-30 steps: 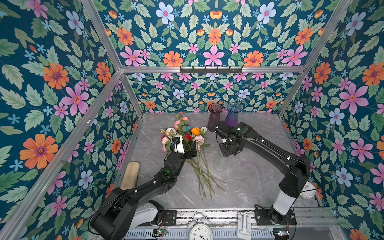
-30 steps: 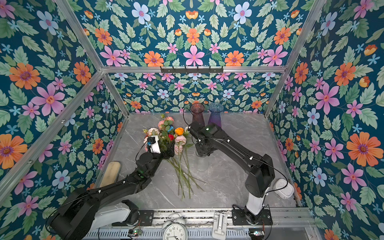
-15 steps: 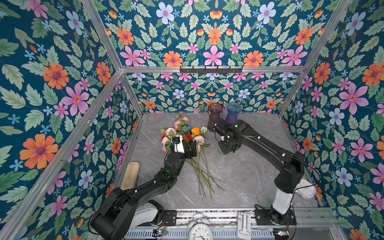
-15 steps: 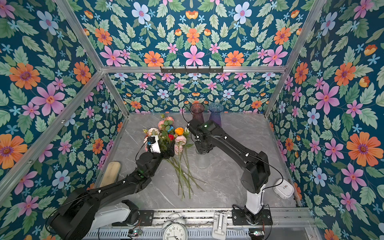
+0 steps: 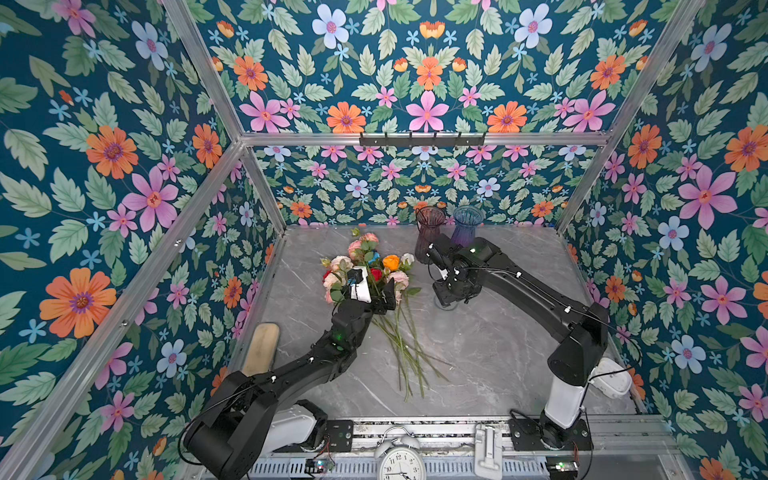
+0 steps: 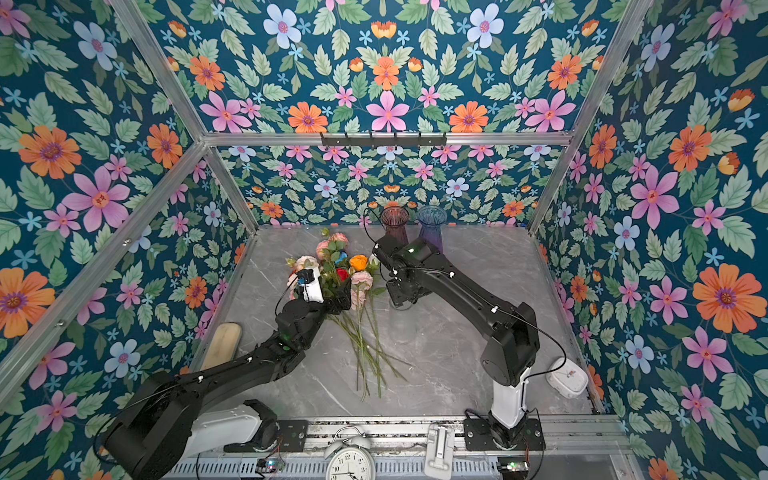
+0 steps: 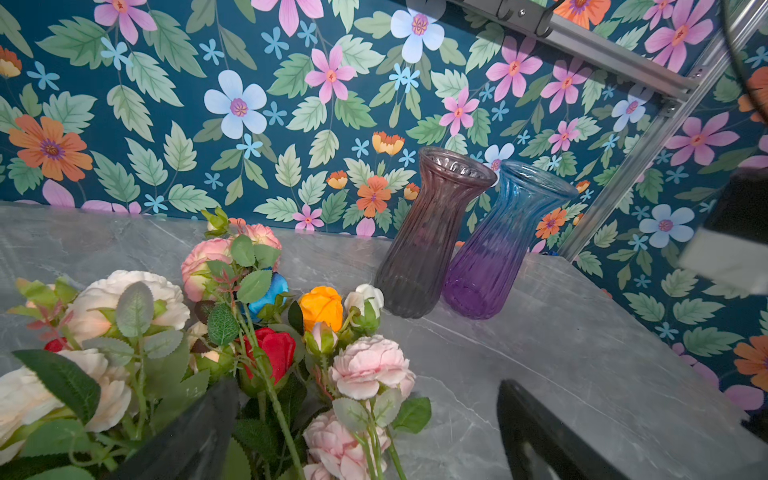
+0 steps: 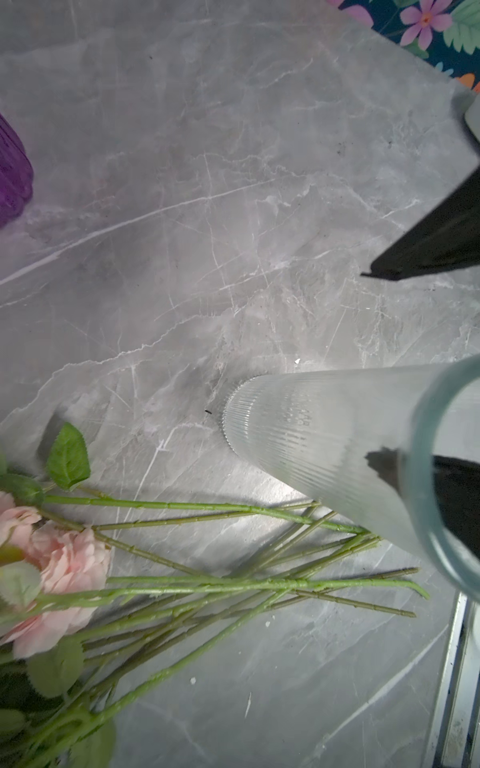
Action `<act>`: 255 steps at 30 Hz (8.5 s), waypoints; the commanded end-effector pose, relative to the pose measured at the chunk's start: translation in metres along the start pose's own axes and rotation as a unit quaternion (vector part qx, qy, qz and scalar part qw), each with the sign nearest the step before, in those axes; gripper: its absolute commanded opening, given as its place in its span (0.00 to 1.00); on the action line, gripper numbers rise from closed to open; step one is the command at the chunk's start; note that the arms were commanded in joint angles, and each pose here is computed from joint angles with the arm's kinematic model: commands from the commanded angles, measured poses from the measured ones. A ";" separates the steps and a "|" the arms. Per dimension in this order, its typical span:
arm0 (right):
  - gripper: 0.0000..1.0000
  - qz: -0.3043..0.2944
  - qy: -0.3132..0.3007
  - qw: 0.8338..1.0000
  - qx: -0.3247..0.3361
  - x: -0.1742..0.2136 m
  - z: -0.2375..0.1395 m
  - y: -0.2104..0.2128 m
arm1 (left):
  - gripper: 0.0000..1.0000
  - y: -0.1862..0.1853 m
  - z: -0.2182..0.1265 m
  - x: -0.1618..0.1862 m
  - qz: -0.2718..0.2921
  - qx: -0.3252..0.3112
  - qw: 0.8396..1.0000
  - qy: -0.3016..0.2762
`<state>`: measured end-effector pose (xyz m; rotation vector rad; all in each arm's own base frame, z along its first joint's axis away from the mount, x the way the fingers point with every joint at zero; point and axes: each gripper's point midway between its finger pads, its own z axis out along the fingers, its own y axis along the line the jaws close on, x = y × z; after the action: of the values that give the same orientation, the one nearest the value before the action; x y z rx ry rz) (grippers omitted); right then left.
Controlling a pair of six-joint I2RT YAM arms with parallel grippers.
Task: Arrange the flowers into the vase
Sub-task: 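Grasp the clear ribbed vase with the right gripper and stand it upright, then release the upright vase and draw the right gripper back toward the robot, then grasp a pink rose stem with the left gripper and lift it, then carry the pink rose over the clear vase and lower its stem inside, then open the left gripper and move it back to the flower bunch, then grasp a pink rose stem from the bunch with the left gripper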
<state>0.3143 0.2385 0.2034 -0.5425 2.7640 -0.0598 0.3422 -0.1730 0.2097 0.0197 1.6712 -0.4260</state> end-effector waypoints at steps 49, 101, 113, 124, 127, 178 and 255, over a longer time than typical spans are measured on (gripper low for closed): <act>0.60 0.409 -0.228 0.835 -0.287 0.133 0.097 -0.097 | 0.39 -0.009 0.016 0.158 -0.036 0.038 0.908 0.417; 0.61 0.411 -0.224 0.834 -0.292 0.132 0.100 -0.096 | 0.00 -0.198 -0.021 -0.256 -0.036 0.439 0.869 -0.223; 0.61 0.412 -0.228 0.833 -0.291 0.133 0.099 -0.097 | 0.00 -0.198 -0.009 -0.165 0.000 0.413 0.900 -0.137; 0.61 0.413 -0.223 0.833 -0.293 0.131 0.101 -0.096 | 0.78 -0.198 -0.021 -0.096 0.009 0.437 0.898 -0.053; 0.61 0.412 -0.222 0.833 -0.294 0.132 0.101 -0.096 | 0.82 -0.199 -0.023 -0.083 0.050 0.434 0.899 0.006; 0.60 0.420 -0.223 0.832 -0.286 0.135 0.102 -0.098 | 0.46 0.041 0.051 0.130 -0.134 0.032 0.918 0.373; 0.55 0.422 -0.221 0.831 -0.287 0.138 0.102 -0.097 | 0.20 0.058 -0.018 0.123 -0.086 0.000 0.928 0.362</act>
<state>0.2581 0.0998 0.0703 0.5302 2.2891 0.9817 0.3157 -0.1404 0.0749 0.0146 2.4358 -0.5900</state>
